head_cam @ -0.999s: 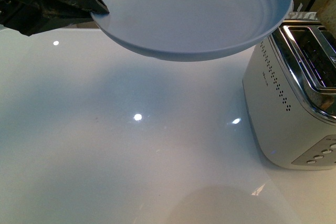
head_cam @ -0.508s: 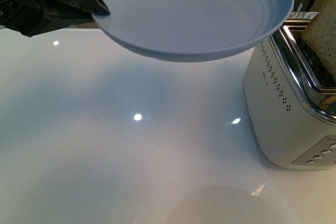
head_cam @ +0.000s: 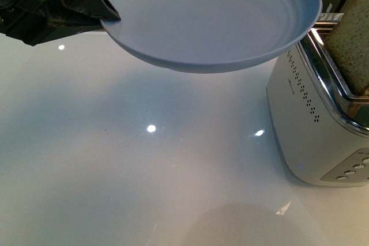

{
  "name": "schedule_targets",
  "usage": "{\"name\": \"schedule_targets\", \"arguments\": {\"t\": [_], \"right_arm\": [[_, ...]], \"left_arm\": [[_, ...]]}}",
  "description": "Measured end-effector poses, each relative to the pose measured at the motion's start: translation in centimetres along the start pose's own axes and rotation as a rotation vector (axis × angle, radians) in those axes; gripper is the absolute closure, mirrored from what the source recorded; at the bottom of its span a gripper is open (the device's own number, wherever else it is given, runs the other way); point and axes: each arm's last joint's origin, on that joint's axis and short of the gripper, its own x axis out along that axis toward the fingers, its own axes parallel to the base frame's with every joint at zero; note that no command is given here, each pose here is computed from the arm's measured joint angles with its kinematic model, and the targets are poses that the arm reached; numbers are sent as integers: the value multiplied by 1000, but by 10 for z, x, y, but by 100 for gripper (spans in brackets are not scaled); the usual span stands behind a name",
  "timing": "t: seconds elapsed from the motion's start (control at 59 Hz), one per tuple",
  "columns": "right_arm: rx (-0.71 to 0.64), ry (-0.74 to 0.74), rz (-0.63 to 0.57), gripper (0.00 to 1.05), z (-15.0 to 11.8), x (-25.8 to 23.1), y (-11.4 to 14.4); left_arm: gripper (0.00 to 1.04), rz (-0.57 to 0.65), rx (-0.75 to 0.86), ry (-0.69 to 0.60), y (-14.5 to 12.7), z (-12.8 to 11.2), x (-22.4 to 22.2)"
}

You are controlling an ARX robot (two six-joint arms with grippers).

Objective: Left arm holds plate, right arm toasts bread

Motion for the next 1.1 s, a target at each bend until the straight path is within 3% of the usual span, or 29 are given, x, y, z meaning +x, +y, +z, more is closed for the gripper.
{"name": "schedule_targets", "arguments": {"t": [1.033,1.101], "right_arm": [[25,81,23,102,-44,28,9],[25,82,23,95,-44,28,9]], "left_arm": [[102,-4,-1,0,0,0,1],[102,-4,-1,0,0,0,1]]}}
